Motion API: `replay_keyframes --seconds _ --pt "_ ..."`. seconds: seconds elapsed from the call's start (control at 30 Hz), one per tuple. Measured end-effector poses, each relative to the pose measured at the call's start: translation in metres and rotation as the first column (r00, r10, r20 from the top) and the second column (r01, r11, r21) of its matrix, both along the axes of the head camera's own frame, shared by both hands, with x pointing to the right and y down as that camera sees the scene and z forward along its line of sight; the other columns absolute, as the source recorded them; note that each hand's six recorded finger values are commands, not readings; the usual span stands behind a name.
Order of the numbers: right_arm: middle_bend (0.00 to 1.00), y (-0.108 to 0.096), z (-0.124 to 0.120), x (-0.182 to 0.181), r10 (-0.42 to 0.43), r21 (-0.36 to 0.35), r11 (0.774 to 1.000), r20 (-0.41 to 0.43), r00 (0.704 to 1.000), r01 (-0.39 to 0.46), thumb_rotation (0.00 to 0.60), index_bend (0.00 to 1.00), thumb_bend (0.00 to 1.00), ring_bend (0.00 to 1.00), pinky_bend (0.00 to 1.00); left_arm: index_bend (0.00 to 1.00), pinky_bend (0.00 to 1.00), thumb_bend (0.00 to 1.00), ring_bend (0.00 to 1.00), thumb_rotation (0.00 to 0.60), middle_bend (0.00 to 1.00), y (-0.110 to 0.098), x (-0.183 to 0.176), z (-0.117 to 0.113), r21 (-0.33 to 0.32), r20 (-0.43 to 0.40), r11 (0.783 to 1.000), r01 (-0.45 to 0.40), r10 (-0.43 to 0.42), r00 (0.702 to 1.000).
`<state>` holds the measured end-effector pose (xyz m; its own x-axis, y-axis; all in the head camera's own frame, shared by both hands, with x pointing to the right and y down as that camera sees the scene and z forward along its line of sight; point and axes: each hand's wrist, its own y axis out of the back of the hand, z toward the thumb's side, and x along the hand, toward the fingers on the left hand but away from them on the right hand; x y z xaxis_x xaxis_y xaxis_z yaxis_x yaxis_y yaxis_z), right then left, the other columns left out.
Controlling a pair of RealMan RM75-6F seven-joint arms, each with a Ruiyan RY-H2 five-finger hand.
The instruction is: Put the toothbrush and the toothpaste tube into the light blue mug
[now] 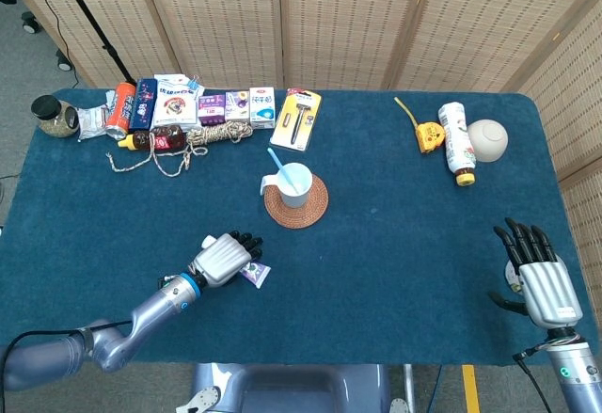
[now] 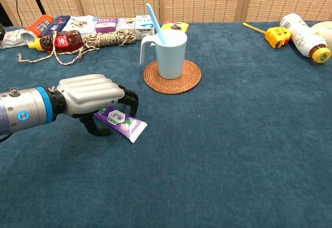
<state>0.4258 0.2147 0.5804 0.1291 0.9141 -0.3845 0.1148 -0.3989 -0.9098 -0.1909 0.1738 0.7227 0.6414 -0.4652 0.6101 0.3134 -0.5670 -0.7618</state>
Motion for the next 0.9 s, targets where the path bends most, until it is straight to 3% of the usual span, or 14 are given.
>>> replay_keyframes --seconds 0.27,0.67,0.9 --pt "0.0 0.0 -0.001 0.0 0.003 0.003 1.0 0.008 1.0 -0.004 0.6 0.0 0.0 0.0 0.0 0.63 0.54 0.34 0.44 0.6 0.47 -0.003 -0.001 -0.002 0.084 -0.017 0.996 0.004 -0.003 1.0" --pt "0.0 0.001 0.001 -0.002 -0.002 -0.006 1.0 -0.001 1.0 0.002 0.6 0.0 0.0 0.0 0.0 0.68 0.57 0.35 0.47 0.6 0.51 -0.007 -0.008 -0.009 0.116 -0.083 0.992 0.047 -0.037 0.996" --pt "0.0 0.002 0.002 -0.002 -0.002 -0.012 1.0 -0.001 1.0 0.002 0.6 0.0 0.0 0.0 0.0 0.68 0.57 0.35 0.47 0.6 0.51 -0.019 -0.004 -0.034 0.076 -0.233 0.984 0.159 -0.137 0.963"
